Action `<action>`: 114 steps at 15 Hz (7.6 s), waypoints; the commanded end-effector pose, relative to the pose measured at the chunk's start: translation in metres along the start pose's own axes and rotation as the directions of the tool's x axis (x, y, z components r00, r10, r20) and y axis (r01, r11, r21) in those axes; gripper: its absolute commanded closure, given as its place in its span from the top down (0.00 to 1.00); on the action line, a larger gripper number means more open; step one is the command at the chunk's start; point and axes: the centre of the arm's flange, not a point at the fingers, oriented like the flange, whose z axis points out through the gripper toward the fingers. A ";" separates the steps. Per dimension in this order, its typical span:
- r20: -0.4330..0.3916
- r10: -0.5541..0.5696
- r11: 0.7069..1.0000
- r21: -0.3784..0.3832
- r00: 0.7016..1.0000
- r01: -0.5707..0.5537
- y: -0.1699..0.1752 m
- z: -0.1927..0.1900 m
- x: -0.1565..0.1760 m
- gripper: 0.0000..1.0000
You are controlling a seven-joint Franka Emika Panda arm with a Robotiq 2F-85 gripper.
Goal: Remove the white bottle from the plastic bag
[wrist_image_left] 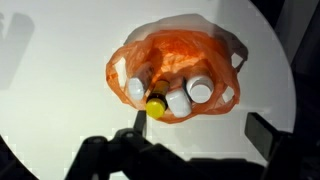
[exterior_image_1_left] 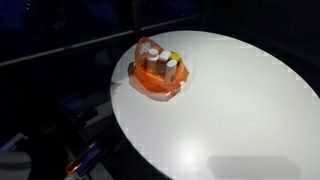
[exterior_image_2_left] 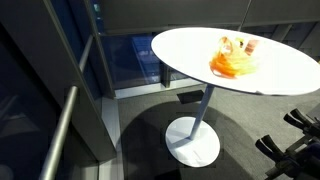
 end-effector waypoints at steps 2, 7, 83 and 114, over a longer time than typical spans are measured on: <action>0.050 -0.056 0.996 0.067 0.997 0.053 0.025 0.015 0.035 1.00; 0.132 -0.021 0.999 0.029 0.991 0.017 0.046 0.048 0.058 1.00; 0.226 -0.126 0.985 0.145 0.966 0.095 0.090 0.105 0.074 0.11; 0.297 0.230 0.963 0.067 0.927 -0.260 0.197 0.203 0.175 0.12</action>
